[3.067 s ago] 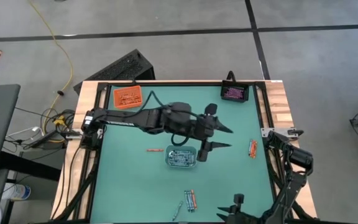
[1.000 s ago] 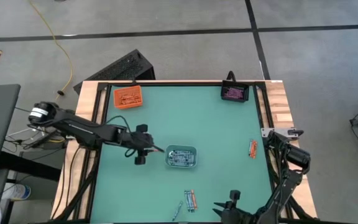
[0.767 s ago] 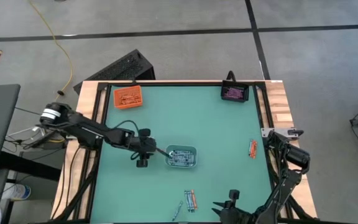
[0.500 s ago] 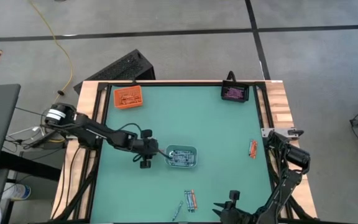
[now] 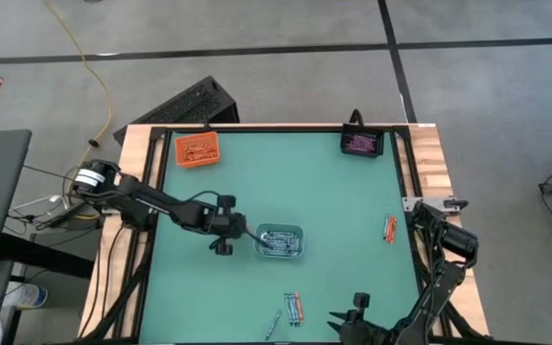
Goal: Sort crayons
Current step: Put the orange crayon into the orange bin
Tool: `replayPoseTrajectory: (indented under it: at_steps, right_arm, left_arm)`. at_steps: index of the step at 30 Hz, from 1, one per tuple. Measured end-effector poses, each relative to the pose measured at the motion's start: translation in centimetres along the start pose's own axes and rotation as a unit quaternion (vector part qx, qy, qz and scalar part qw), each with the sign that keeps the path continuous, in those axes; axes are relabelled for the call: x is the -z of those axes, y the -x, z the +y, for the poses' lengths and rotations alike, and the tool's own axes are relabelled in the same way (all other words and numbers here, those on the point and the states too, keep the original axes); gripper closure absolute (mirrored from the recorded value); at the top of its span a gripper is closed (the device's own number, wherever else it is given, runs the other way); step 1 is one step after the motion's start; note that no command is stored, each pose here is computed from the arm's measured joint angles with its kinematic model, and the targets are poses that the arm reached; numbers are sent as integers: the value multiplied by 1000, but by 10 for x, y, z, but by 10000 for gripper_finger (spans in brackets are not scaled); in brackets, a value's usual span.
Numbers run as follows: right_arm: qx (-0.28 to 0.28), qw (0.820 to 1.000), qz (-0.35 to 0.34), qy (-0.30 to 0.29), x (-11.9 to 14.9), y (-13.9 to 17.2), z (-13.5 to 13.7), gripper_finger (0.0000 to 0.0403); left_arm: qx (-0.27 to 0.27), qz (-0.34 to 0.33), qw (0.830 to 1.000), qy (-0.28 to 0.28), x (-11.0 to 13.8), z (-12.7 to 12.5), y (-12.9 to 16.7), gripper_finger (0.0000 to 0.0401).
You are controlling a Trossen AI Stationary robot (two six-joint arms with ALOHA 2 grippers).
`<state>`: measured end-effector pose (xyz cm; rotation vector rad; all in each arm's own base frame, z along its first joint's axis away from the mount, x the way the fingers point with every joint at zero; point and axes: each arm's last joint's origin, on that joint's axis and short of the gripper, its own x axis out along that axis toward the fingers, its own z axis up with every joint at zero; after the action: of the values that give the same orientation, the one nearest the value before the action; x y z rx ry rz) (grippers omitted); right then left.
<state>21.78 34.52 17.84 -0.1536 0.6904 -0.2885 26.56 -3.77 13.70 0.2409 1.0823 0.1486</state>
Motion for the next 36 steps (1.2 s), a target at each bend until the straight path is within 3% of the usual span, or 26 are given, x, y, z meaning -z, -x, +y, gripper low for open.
replayPoseTrajectory:
  at_steps: [8, 15, 28, 36]
  right_arm:
    - [1, 1000, 0, 2, 0, 1, 0, 302]
    - [2, 1000, 1, 6, 1, 1, 0, 302]
    - [5, 1000, 3, 14, 2, 2, -1, 302]
    - [7, 1000, 1, 10, 2, 2, -2, 302]
  left_arm:
    - [-47, 33, 998, -33, -19, 10, 16, 401]
    - [-117, 65, 991, -22, -22, 38, 25, 401]
    - [-221, 126, 967, 20, 10, 137, 71, 401]
    - [-226, 163, 957, 79, 44, 195, 80, 401]
